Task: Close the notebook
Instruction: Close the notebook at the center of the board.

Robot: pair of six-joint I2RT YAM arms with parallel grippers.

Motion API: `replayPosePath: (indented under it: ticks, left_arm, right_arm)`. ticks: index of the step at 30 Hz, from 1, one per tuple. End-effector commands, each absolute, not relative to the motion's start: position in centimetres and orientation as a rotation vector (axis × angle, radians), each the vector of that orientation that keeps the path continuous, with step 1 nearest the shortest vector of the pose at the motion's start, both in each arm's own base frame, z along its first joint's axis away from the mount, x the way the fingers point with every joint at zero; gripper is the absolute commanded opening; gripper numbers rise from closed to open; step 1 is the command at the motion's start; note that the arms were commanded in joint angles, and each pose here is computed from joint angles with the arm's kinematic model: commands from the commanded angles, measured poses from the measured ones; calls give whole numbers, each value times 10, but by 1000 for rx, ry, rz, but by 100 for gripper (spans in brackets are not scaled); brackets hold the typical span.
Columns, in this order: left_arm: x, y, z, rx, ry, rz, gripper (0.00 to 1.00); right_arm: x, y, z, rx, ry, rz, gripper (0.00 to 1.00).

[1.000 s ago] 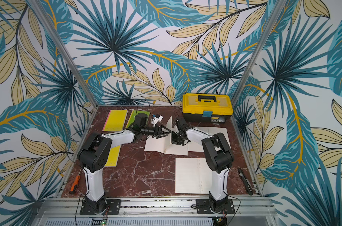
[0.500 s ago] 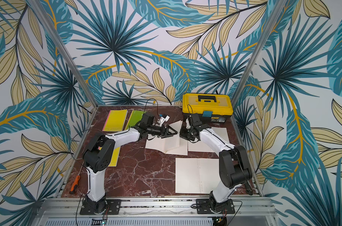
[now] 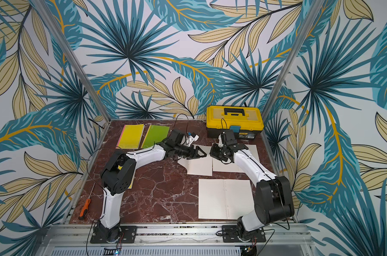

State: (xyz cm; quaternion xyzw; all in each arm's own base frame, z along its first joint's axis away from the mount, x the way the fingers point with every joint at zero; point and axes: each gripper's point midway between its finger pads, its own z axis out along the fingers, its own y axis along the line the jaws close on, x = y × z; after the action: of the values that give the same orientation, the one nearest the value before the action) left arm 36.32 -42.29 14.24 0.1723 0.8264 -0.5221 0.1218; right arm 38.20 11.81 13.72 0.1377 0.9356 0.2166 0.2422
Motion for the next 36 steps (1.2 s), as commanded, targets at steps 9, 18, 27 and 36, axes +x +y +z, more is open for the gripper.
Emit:
replayPosePath:
  ticks: [9,18,27,36]
  left_arm:
    - [350,-405,228,608,2274,-1351,78]
    - [356,-353,257,469,2266,-1130,80]
    - [372,-343,197,423,2407,-1092,75]
    - [382,-354,133,389,2558,-1092,67]
  right_arm:
    - [373,113,118,394,2618,565,21]
    - [376,117,111,400,2628,592,21]
    - [377,123,113,368,2639,629,21]
    - [383,133,98,333,2674,682,17]
